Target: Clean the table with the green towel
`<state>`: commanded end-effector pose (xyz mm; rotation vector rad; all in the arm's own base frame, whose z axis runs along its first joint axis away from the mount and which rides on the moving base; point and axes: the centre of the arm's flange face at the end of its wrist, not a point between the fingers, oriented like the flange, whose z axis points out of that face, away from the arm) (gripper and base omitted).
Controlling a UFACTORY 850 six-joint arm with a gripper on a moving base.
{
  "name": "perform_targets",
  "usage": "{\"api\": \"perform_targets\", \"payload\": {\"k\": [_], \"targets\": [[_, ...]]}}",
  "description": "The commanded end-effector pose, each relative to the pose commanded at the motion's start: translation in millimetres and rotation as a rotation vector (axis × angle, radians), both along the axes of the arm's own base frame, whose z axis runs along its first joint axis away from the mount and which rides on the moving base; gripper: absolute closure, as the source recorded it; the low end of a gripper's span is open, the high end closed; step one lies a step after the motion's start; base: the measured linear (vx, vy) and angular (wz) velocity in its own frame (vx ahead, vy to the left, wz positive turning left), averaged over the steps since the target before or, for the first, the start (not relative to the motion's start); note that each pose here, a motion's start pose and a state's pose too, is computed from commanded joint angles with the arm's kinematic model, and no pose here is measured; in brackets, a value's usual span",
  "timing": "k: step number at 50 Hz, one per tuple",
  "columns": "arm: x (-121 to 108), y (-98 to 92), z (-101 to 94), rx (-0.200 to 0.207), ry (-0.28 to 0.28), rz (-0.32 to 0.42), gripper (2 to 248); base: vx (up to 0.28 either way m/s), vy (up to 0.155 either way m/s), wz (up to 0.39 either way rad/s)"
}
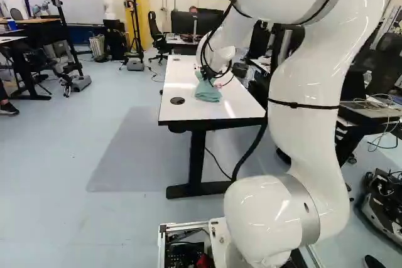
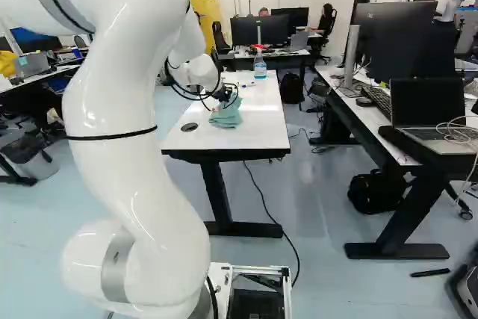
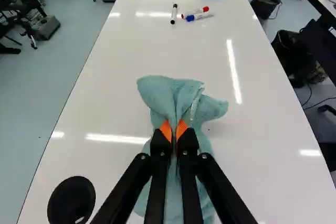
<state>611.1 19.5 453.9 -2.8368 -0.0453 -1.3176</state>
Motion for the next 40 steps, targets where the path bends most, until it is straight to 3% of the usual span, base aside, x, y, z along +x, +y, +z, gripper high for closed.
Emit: {"api": "perform_targets", "payload": {"k": [40], "targets": [[72, 35.5, -8.7, 0.002, -0.038, 0.048, 220, 0.000, 0.000, 0.000]]}}
